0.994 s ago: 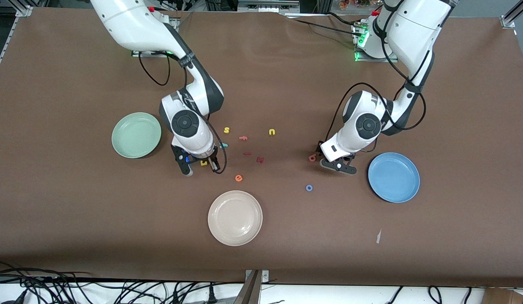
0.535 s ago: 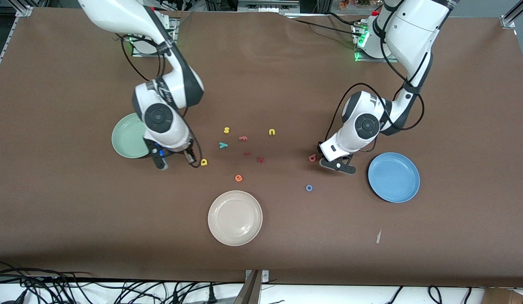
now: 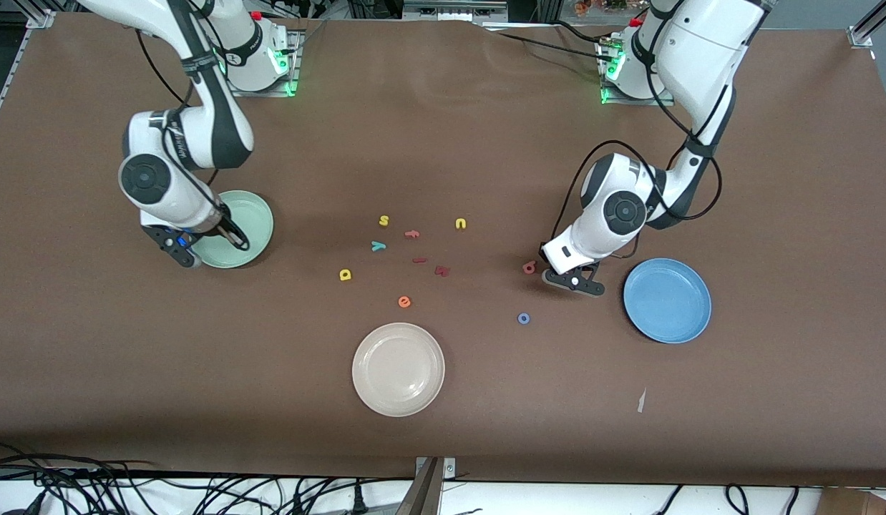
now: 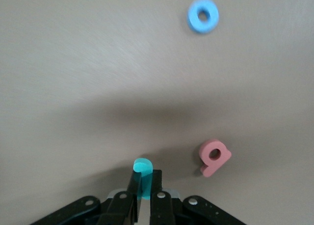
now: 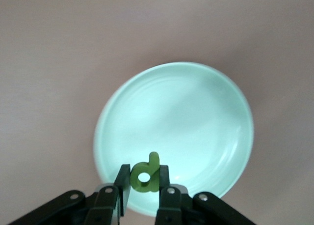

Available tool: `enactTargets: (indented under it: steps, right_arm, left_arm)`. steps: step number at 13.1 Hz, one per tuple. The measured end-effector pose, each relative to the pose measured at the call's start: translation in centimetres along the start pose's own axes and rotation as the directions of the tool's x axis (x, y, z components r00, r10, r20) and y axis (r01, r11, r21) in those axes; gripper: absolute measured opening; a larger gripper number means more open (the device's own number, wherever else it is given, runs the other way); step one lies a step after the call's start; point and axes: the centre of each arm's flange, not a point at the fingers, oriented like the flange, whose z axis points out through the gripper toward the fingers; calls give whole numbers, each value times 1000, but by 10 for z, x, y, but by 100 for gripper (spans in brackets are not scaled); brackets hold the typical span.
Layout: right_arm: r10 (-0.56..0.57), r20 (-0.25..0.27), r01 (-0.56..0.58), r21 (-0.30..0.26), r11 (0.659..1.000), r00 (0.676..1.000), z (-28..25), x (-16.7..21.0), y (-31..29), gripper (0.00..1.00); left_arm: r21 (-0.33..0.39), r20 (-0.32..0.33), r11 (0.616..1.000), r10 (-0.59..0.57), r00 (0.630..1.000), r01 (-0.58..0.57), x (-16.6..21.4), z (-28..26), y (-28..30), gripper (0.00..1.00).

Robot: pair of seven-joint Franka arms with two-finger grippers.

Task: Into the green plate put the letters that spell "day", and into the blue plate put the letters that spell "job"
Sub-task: 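Place the d on the green plate while the left places the 1 on blue, then reach the right gripper to the yellow a while the left reaches the pink 9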

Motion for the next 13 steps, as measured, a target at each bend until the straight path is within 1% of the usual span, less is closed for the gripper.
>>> enactTargets:
  steps: [1,2,3,4,6,7,9,10,11,12,13]
  right_arm:
    - [-16,-2,16,6,1000,1000,11,0,13,27]
    - [-26,-18,26,22,999,1000,21,-4,19,27]
    - [-35,-47,37,48,998,998,32,-9,22,27]
    - [-41,-69,45,68,997,997,43,-16,26,27]
    - [-45,-75,50,73,996,996,53,-22,31,27]
    - [-45,-75,50,74,996,996,53,-22,31,34]
    - [-53,-65,58,70,996,996,45,-23,28,56]
    - [-62,-44,65,57,996,997,35,-24,24,64]
    - [-71,-25,72,46,996,997,21,-23,18,76]
    - [-84,-21,85,47,995,996,7,-23,10,87]
    - [-101,-30,103,57,993,994,-5,-25,0,99]
  left_arm:
    - [7,-13,1000,-8,1000,8,5,-27,-16,11]
    - [19,-30,1000,-6,1000,7,8,-54,-40,11]
    - [34,-45,999,9,999,-8,9,-77,-72,11]
    - [45,-52,998,38,998,-36,7,-91,-108,11]
    - [49,-41,995,94,995,-92,-2,-92,-163,11]
    - [46,-28,994,103,994,-101,-6,-85,-177,18]
    - [38,-12,993,112,994,-111,-8,-72,-178,39]
    - [36,-8,992,118,993,-118,-7,-69,-174,50]
    - [34,-8,991,126,992,-126,-6,-68,-168,60]
    - [33,-8,990,135,991,-134,-5,-67,-162,69]
    - [24,-10,990,136,991,-135,-4,-66,-153,74]
